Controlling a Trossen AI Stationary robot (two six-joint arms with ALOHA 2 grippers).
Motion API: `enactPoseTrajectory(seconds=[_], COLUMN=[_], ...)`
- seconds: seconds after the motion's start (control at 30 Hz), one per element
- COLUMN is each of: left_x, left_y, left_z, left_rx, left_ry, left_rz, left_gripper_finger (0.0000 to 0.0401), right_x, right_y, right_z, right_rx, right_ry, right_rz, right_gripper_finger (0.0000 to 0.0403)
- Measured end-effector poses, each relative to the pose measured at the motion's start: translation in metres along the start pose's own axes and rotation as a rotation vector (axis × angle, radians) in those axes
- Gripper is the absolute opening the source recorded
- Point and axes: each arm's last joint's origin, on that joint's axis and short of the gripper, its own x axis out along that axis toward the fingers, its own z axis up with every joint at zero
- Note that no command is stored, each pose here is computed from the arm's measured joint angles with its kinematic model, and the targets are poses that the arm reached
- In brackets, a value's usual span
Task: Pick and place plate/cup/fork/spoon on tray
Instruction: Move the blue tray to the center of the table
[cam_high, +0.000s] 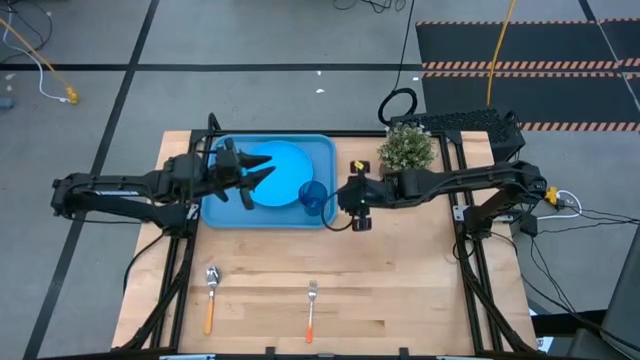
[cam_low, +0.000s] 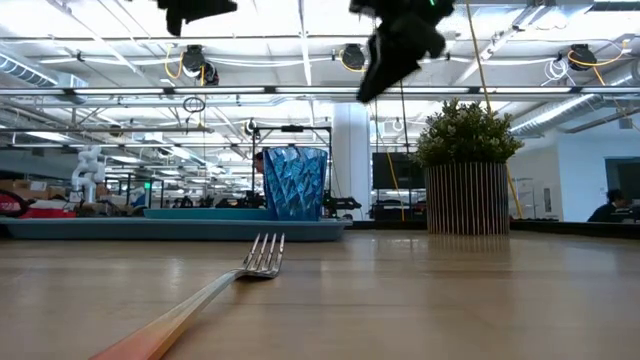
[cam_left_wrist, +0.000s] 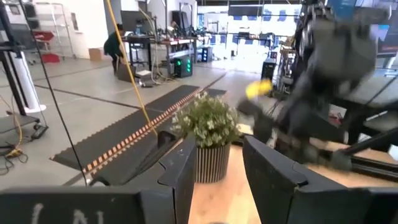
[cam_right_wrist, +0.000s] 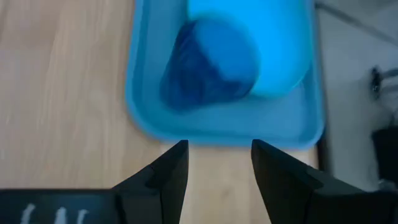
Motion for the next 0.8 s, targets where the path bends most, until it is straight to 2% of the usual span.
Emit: enactPoseTrajectory(seconds=[0.13, 0.3, 0.43, 0.63, 0.8], left_x=[-0.007, -0.009, -0.014, -0.023, -0.029], left_y=[0.0, 0.001, 0.002, 0.0, 0.0], left_z=[-0.017, -0.032, -0.039, -0.057, -0.061], left_rx=[0.009, 0.021, 0.035, 0.076, 0.067], left_ry=[0.028, 0.069, 0.11, 0.207, 0.201], left_rz=[-0.013, -0.011, -0.017, -0.047, -0.055], left_gripper_finger=[0.0136, 0.0136, 0.0136, 0.0136, 0.0136], right_x=[-0.003, 0.024, 0.039, 0.057, 0.079], right_y=[-0.011, -0.009, -0.01, -0.022, -0.024], right_z=[0.02, 0.042, 0.061, 0.078, 0.075], right_rx=[-0.017, -0.092, -0.127, -0.056, 0.001], right_ry=[0.036, 0.205, 0.27, 0.249, 0.27], right_rz=[0.008, 0.072, 0.119, 0.201, 0.264], right_gripper_finger=[0.0167, 0.0167, 0.0167, 0.0167, 0.0167])
